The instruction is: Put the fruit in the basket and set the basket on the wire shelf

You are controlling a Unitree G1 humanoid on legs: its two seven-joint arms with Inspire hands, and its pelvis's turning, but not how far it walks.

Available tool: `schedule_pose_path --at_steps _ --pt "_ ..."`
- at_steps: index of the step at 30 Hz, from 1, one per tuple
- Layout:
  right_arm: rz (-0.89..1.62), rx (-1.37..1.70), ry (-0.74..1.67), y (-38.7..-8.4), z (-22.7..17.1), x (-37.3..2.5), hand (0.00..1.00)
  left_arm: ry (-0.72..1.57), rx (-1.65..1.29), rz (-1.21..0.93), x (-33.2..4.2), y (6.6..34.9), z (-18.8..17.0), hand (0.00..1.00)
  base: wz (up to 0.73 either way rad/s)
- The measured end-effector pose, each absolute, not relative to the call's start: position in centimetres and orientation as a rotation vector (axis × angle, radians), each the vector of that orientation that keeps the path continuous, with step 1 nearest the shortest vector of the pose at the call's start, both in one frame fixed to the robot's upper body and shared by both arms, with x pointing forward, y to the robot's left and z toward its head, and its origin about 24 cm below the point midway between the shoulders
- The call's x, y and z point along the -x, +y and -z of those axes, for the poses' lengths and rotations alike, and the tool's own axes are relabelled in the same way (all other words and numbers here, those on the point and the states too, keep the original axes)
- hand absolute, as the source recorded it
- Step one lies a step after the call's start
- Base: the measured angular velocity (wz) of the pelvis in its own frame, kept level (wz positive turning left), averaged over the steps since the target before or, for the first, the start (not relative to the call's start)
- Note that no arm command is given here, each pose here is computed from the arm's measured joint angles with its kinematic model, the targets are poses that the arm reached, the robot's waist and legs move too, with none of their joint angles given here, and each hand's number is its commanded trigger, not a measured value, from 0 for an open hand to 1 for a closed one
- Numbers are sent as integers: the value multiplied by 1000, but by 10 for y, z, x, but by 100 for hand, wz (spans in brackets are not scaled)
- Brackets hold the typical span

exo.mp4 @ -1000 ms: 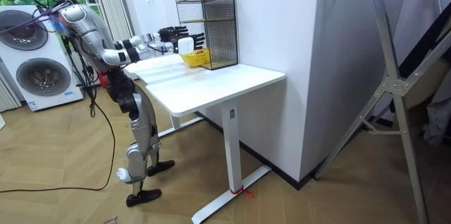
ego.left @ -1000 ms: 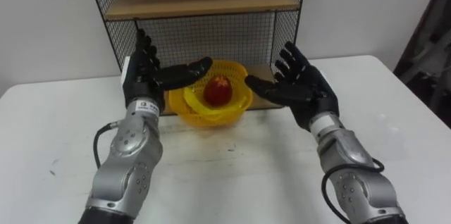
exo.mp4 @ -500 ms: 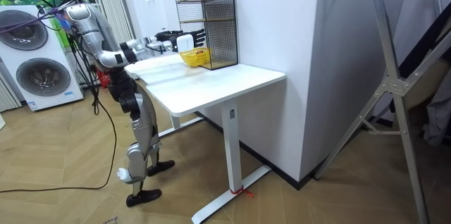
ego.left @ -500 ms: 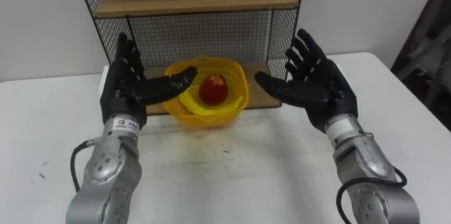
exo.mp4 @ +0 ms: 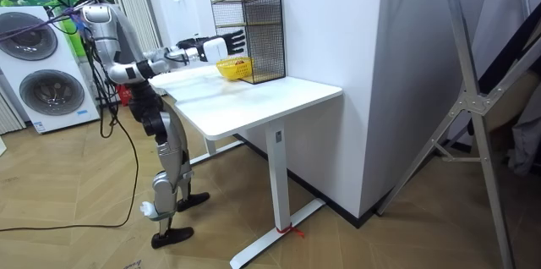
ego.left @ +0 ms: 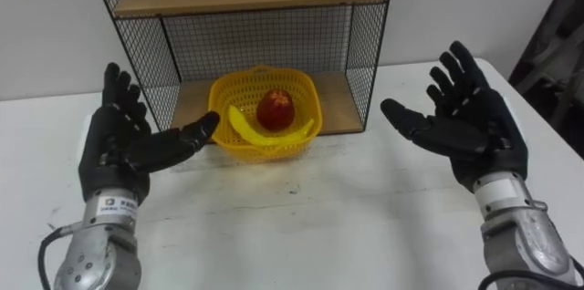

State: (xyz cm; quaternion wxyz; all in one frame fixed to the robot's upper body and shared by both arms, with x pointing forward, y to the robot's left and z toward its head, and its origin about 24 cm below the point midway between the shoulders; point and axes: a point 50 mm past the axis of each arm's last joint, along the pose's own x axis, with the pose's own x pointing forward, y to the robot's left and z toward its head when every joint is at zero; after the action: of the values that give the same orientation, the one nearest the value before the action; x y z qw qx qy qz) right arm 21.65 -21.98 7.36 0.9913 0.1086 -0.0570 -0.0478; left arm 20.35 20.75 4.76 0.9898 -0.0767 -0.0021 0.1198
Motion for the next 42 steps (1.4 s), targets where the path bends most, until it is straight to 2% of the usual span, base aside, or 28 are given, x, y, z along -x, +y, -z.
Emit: schedule_pose_path --at_steps 6,9,12,16,18,21,25,31,35,40,42 --pt "232 -148 -211 -239 -84 -210 0 -159 122 -392 -194 234 -69 0 4" --pt "404 -71 -276 -262 -94 -198 0 -320 29 -569 -178 257 -95 0 5" --pt "546 -44 -333 -279 -103 -183 0 -389 -11 -714 -165 274 -103 0 -2" --pt "848 71 -427 -320 -123 -154 0 -498 -112 -1065 -127 313 -121 0 7" --pt "1042 120 -512 -342 -137 -128 0 -566 -172 -1288 -94 334 -131 0 12" --pt "1263 152 -578 -363 -147 -104 0 -652 -218 -1532 -62 351 -143 0 2" --pt "1481 170 -560 -382 -144 -75 0 -702 -249 -1681 -37 364 -153 0 7" --pt "1920 30 -442 -420 -119 -17 0 -577 -68 -2012 5 403 -129 0 1" --pt "2111 -28 -237 -429 -82 12 0 -366 109 -2185 27 415 -85 0 0" --pt "2291 -189 121 -422 -20 59 0 -14 269 -2308 48 411 -23 0 -1" --pt "2391 -305 285 -404 12 91 0 180 315 -2353 63 402 9 0 -2"
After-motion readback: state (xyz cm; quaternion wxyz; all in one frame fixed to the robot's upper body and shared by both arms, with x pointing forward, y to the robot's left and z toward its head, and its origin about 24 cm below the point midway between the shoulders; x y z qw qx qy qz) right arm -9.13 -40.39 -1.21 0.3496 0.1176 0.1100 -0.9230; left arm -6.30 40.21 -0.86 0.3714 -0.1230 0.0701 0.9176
